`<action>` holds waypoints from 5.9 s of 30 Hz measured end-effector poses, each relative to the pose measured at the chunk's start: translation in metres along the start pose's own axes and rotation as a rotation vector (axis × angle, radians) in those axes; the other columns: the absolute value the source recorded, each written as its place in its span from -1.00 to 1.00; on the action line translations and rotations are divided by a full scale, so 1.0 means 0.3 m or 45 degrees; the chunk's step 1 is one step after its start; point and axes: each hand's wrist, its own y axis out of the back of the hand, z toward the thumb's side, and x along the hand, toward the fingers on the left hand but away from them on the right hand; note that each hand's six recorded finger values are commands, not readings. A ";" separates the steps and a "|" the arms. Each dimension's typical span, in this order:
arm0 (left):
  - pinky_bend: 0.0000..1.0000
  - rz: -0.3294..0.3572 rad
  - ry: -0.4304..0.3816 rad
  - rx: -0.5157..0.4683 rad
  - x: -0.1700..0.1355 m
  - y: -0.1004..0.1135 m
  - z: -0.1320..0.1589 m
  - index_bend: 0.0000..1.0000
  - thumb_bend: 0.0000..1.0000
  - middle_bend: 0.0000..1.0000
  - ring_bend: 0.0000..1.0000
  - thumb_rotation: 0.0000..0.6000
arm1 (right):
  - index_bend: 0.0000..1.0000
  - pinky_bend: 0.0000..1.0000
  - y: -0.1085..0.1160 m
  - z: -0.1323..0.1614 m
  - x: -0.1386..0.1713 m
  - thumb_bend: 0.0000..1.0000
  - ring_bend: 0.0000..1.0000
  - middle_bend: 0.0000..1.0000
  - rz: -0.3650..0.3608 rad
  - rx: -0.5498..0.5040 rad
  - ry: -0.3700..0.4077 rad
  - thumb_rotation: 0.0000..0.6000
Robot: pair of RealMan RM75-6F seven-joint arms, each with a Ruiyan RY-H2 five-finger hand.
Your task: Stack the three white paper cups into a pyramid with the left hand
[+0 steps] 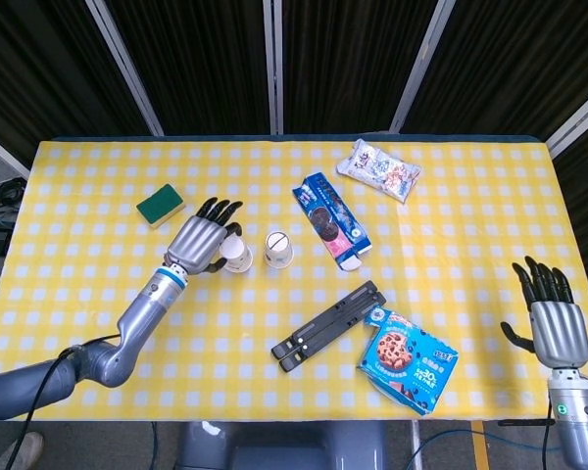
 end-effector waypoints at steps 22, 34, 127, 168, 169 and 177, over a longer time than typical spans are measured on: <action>-1.00 -0.056 -0.005 -0.016 0.126 -0.055 0.056 -0.32 -0.31 -1.00 -1.00 1.00 | -0.82 -1.00 -0.008 -0.018 -0.014 -0.76 -1.00 -1.00 0.014 -0.016 -0.018 1.00; -1.00 -0.057 0.017 -0.008 0.088 -0.051 0.018 -0.92 -0.38 -1.00 -1.00 1.00 | -0.81 -1.00 -0.004 -0.009 -0.005 -0.76 -1.00 -1.00 0.011 -0.017 -0.007 1.00; -1.00 -0.003 0.020 -0.033 0.056 0.190 0.095 -0.27 -0.03 -1.00 -1.00 1.00 | -0.78 -1.00 0.024 0.009 0.014 -0.76 -1.00 -1.00 -0.001 -0.078 0.033 1.00; -1.00 0.067 0.026 -0.076 -0.010 0.196 0.065 -1.00 -0.44 -1.00 -1.00 1.00 | -0.80 -1.00 0.015 0.015 0.015 -0.76 -1.00 -1.00 0.006 -0.070 0.039 1.00; -1.00 0.083 0.029 -0.076 -0.024 0.198 0.056 -1.00 -0.44 -1.00 -1.00 1.00 | -0.80 -1.00 0.014 0.014 0.016 -0.76 -1.00 -1.00 0.007 -0.068 0.037 1.00; -1.00 0.268 0.119 -0.039 -0.241 0.163 -0.092 -1.00 -0.53 -1.00 -1.00 1.00 | -0.88 -1.00 0.007 0.025 0.023 -0.76 -1.00 -1.00 0.010 -0.041 0.045 1.00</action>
